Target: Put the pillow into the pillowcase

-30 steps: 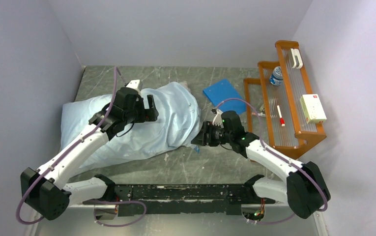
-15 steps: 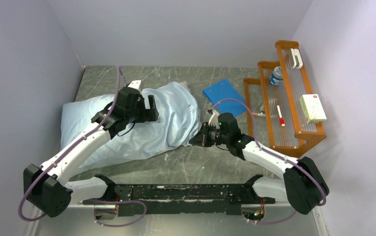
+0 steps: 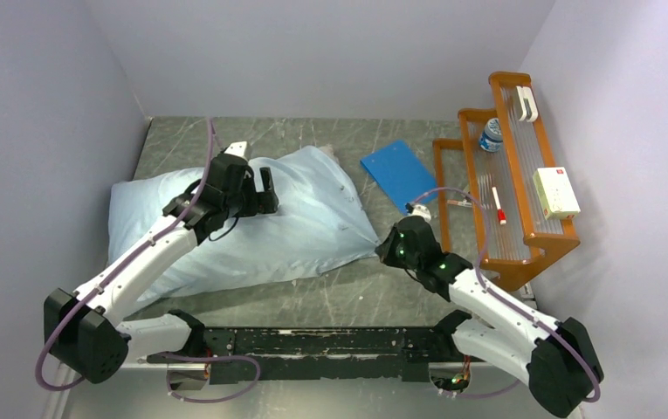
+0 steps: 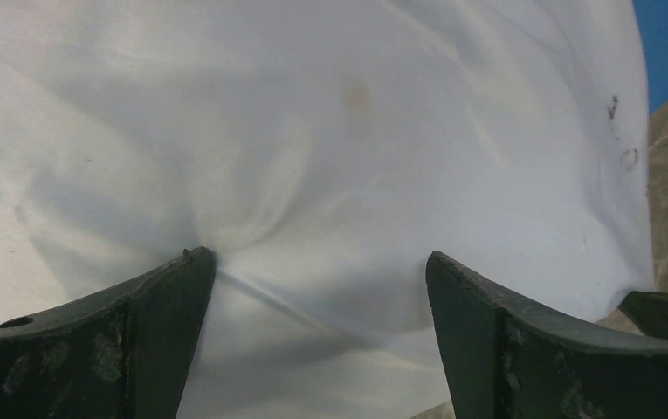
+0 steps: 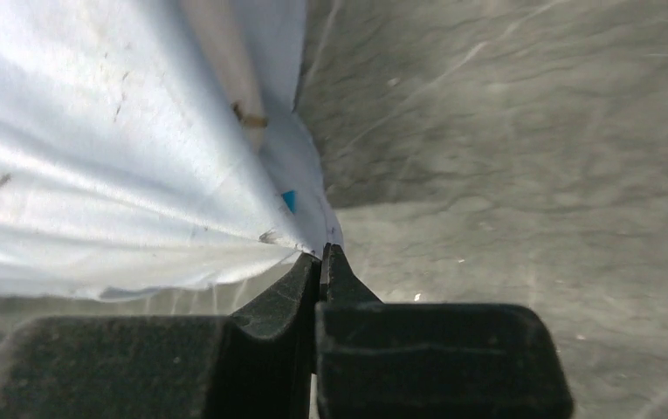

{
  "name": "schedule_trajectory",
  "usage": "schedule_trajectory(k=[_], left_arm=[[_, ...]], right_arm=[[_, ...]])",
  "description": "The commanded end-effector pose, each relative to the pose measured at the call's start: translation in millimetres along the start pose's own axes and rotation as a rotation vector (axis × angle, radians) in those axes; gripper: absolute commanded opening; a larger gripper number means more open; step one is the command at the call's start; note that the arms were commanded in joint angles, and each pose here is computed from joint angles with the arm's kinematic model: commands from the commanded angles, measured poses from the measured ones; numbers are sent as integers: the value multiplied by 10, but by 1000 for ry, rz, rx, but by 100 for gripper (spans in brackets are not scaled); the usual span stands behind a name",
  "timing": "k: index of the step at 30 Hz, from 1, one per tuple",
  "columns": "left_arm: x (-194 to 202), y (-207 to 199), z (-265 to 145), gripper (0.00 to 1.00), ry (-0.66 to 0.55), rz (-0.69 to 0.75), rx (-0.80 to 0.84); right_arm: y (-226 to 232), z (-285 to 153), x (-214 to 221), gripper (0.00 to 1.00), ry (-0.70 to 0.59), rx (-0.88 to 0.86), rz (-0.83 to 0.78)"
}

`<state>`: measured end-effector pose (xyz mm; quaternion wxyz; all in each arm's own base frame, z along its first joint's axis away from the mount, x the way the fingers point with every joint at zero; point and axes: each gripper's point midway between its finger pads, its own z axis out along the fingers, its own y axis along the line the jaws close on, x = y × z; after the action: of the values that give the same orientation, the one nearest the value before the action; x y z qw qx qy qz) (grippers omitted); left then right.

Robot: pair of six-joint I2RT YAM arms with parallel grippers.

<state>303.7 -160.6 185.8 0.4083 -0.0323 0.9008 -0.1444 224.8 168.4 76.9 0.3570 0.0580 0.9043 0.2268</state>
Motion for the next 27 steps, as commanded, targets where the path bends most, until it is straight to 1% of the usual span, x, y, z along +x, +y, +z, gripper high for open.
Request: schedule_trajectory(k=[1,2,5,7,10,11,13,14,16,18,19,21,22,25,27], left_arm=[[-14,195,30,96,2,-19,-79],[-16,209,30,96,1,-24,-81],[-50,205,21,96,-7,-27,-77],[-106,194,-5,96,-18,-28,-77],[-209,183,-91,96,-38,-32,-82],[-254,190,-133,96,-50,-35,-90],[-362,220,-231,96,-82,-58,-118],[-409,245,-279,97,-96,-73,-138],[-473,279,-363,97,-117,-98,-163],[-514,321,-437,96,-147,-129,-183],[-531,340,-467,96,-163,-144,-190],[-550,428,-534,96,-195,-174,-227],[-549,483,-562,97,-207,-189,-254],[-534,639,-620,97,-223,-218,-332],[-528,744,-640,97,-232,-236,-380]], right_arm=[[-447,-116,-278,0,-208,216,65],[-412,-156,-400,0,-268,197,62],[-321,-252,-699,0,-390,171,37],[-379,-201,-643,0,-392,183,75],[-609,-96,-300,0,-307,250,142],[-668,-126,-264,0,-309,271,160],[-760,-264,-317,0,-352,313,178],[-755,-348,-410,0,-393,311,178],[-657,-445,-554,0,-444,264,167],[-459,-444,-623,0,-438,175,127],[-345,-447,-642,6,-421,128,98],[-66,-509,-752,34,-411,22,83],[50,-528,-788,42,-407,-26,66],[443,-664,-1052,58,-419,-141,16],[701,-652,-1189,64,-402,-203,-53]])
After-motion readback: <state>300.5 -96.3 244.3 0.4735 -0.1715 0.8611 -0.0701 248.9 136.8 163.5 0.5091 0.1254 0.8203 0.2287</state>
